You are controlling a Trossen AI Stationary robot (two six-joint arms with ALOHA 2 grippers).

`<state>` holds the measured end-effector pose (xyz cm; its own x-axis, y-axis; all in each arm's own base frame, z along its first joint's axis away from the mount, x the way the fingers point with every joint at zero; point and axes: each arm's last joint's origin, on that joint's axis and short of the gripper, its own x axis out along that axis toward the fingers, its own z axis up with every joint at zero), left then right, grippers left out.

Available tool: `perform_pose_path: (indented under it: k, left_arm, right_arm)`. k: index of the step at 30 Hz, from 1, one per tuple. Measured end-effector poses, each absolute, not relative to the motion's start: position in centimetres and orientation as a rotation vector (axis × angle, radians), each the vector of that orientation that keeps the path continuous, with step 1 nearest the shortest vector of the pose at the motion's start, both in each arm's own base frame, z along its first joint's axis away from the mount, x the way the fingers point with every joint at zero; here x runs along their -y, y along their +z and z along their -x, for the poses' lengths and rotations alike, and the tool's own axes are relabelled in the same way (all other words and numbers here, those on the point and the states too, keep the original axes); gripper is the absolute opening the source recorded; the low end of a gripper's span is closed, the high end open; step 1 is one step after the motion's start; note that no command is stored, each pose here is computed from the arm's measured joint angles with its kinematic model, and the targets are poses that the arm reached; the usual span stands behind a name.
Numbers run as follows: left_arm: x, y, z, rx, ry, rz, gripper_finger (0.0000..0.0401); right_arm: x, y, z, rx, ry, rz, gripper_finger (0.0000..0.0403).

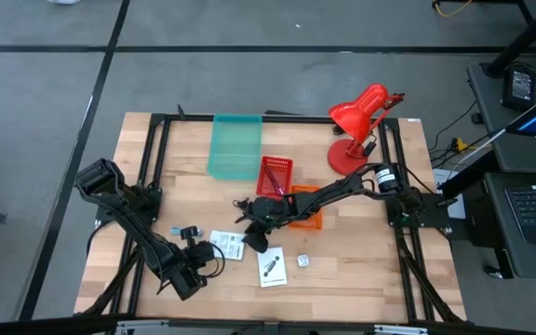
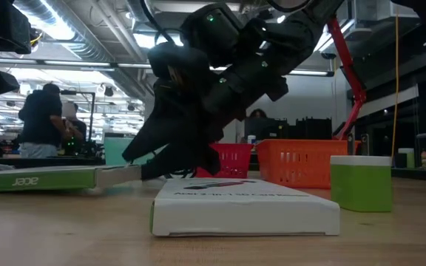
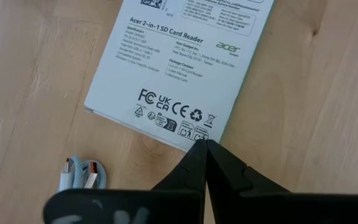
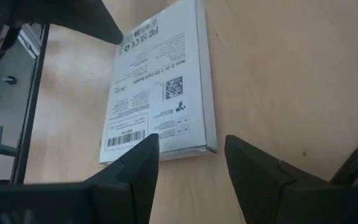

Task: Pick and place items into bin
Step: Put the left white card reader box into the blue bin

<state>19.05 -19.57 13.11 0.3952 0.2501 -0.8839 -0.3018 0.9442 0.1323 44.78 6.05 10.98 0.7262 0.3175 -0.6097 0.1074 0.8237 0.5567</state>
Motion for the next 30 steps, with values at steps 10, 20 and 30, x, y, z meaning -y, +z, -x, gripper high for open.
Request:
perform_pose_path:
  k: [10,20,30]
  left_arm:
    - [19.6,13.1,-19.0,-1.109,0.35,0.051,0.0002]
    - [19.6,13.1,-19.1,-1.105,0.352,0.049,0.0002]
    - [19.6,13.1,-19.1,-1.106,0.352,0.049,0.0002]
  right_arm:
    - [-6.1,11.2,-45.0,-0.734,0.148,-0.613,0.0177]
    - [-6.5,11.1,-45.0,-0.725,0.18,-0.617,0.0177]
    - [-6.5,9.1,-46.2,-0.76,0.218,-0.694,0.0177]
